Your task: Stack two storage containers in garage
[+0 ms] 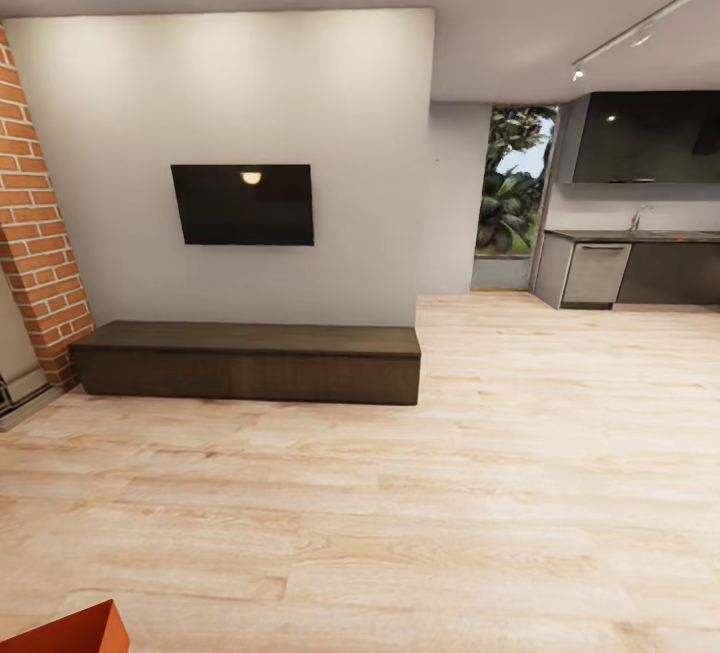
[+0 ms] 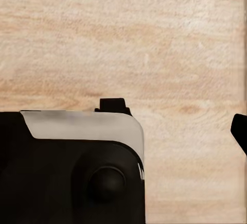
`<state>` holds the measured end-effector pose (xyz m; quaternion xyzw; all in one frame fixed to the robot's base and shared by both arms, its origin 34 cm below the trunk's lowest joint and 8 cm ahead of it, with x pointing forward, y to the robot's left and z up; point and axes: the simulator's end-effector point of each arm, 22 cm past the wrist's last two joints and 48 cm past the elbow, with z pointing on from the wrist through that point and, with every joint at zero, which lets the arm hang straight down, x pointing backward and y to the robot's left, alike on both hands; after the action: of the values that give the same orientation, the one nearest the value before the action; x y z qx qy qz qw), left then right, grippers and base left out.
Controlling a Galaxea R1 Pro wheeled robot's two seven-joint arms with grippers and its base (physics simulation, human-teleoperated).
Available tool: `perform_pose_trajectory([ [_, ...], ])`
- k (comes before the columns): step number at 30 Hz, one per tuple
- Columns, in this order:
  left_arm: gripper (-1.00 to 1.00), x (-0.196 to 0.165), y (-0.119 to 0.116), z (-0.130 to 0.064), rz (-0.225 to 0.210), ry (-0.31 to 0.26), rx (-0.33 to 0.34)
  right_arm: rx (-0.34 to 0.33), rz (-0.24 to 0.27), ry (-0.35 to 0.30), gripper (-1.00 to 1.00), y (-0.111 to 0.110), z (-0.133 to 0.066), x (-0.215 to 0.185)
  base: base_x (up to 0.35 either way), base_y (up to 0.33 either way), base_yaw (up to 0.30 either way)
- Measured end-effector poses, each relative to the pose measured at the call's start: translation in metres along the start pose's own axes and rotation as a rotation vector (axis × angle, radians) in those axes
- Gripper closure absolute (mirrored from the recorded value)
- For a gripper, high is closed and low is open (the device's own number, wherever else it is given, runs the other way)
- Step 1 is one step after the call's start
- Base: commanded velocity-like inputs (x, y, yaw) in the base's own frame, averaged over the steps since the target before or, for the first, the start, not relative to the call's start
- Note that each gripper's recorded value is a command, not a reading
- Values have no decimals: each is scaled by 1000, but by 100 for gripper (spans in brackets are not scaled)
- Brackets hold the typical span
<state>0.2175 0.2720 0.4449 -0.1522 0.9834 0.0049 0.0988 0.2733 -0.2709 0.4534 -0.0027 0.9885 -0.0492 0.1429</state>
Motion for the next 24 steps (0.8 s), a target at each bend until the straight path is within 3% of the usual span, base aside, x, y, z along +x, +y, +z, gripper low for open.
perform_pose_trajectory([
  [11,-100,0,-1,0,12,0,2,-2,-2,-1,-100,1,0,0,299,-136,8],
  [24,-100,0,-1,0,11,0,2,-3,-13,-2,-100,2,0,0,294,-134,227],
])
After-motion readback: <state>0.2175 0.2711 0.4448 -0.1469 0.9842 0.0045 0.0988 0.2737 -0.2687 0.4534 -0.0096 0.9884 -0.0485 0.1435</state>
